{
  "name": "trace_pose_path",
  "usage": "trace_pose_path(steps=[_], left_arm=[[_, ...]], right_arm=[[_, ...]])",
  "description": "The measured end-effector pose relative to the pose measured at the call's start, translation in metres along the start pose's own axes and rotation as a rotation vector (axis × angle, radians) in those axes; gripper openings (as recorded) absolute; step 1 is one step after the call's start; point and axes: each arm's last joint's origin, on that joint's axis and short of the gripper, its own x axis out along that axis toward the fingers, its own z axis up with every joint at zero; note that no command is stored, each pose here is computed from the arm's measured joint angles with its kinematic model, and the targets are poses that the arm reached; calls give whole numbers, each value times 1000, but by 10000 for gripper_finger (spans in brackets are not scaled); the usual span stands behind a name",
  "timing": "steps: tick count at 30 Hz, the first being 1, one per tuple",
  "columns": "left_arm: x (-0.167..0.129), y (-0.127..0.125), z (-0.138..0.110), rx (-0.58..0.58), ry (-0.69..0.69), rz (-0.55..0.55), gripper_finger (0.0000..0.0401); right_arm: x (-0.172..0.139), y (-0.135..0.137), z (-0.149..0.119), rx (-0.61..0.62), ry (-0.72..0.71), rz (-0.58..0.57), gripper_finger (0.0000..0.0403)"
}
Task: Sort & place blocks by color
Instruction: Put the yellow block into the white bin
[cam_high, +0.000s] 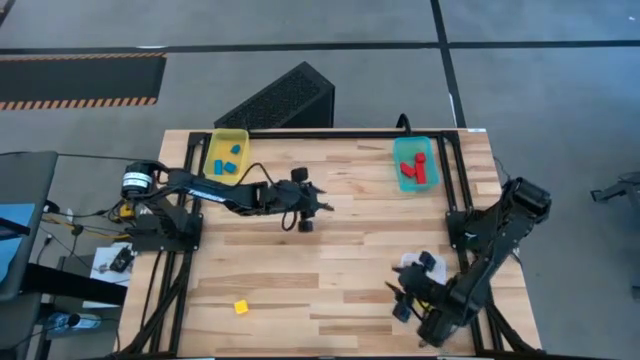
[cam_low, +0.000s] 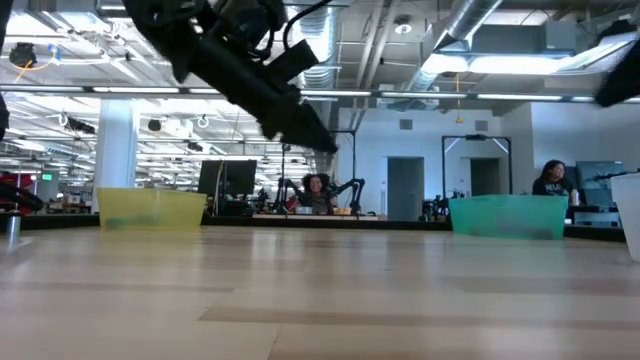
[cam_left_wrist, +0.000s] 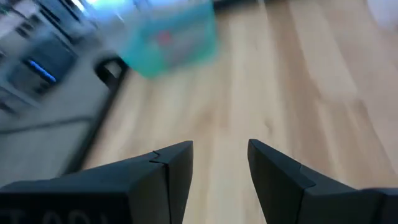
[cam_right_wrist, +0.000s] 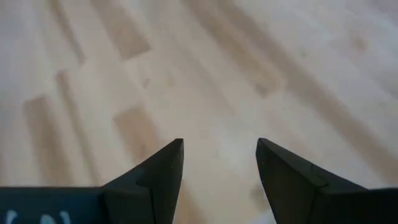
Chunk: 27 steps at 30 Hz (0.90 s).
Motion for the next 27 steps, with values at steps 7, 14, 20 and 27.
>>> trace_pose_path(steps=[7,14,20,27], left_arm=[[-29,-32,3,-82,221,-132,145],[-75,-97,-1,-163,371,-96,145],[-129,-156,-9,-234,444,-216,145],[-187,-200,-19,-408,471,-325,145]], right_arm=[[41,-3,19,-75,-22,-16,205],[79,5,37,-231,-20,239,188],[90,8,54,-267,-93,392,174],[96,5,61,-260,-96,405,164]])
